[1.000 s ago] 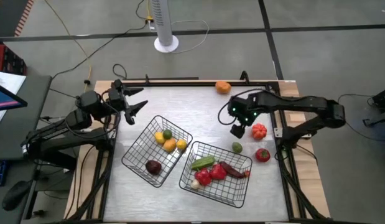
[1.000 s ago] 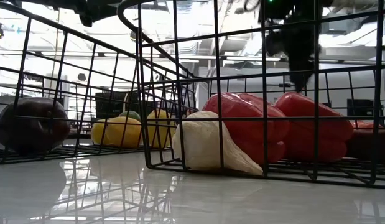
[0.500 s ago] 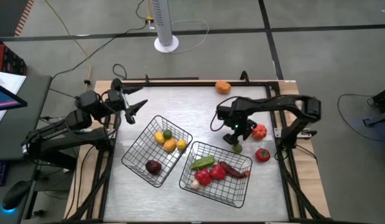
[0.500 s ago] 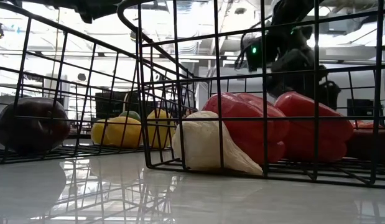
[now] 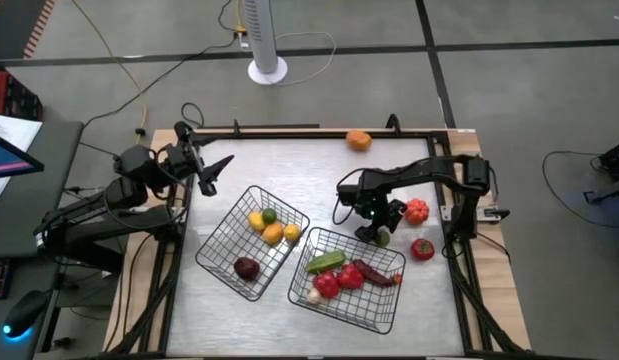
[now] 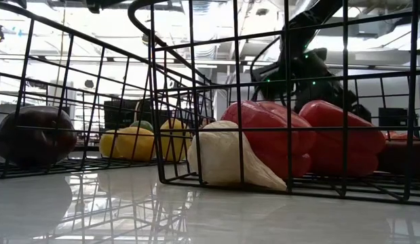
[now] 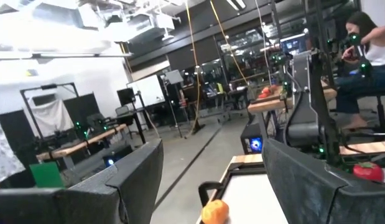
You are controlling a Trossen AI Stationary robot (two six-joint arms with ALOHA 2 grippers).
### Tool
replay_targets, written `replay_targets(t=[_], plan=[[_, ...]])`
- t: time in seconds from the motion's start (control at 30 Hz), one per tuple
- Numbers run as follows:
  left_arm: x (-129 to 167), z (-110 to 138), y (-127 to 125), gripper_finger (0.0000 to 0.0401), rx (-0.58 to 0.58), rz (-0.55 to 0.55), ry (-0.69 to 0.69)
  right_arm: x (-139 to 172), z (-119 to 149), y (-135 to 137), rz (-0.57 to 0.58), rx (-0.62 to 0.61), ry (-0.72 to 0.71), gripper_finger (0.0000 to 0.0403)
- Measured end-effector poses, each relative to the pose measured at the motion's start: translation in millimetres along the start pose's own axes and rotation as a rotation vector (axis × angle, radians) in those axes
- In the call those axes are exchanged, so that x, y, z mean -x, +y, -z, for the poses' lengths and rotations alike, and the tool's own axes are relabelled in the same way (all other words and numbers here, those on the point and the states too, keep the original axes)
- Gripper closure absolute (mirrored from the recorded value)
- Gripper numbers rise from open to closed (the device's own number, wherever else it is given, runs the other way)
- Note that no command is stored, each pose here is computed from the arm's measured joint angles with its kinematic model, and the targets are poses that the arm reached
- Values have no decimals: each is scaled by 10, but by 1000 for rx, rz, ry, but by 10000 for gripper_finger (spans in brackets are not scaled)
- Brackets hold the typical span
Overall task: Sort produce into baskets
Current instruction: Put the lime into the left wire basket
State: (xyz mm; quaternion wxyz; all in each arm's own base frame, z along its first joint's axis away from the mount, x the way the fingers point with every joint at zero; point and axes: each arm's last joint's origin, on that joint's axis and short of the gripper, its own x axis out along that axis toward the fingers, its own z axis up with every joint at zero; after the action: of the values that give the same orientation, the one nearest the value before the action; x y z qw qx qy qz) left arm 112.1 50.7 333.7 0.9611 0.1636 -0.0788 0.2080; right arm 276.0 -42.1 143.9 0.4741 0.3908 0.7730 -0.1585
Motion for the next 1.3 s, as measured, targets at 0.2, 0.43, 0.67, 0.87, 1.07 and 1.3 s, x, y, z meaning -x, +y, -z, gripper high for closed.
replay_targets(t=[0.2, 0.43, 0.67, 0.87, 1.07, 1.3], plan=[[0, -1, 0, 140, -4, -1, -1, -44, -33, -9, 50, 42, -9, 139], [0, 7, -2, 140, 9, 1, 8, 52, -84, -15, 51, 118, -48, 215], [0, 10, -3, 140, 25, 2, 11, 795, -82, 238, 167, 218, -265, 201], [0, 27, -8, 140, 32, 7, 28, 1564, 100, 679, 48, 412, -628, 188], [0, 37, -10, 140, 35, 10, 38, 1834, 260, 1183, -131, 746, -920, 192], [1, 34, -10, 140, 62, 8, 36, 1692, 113, 1588, -193, 983, -1046, 171]])
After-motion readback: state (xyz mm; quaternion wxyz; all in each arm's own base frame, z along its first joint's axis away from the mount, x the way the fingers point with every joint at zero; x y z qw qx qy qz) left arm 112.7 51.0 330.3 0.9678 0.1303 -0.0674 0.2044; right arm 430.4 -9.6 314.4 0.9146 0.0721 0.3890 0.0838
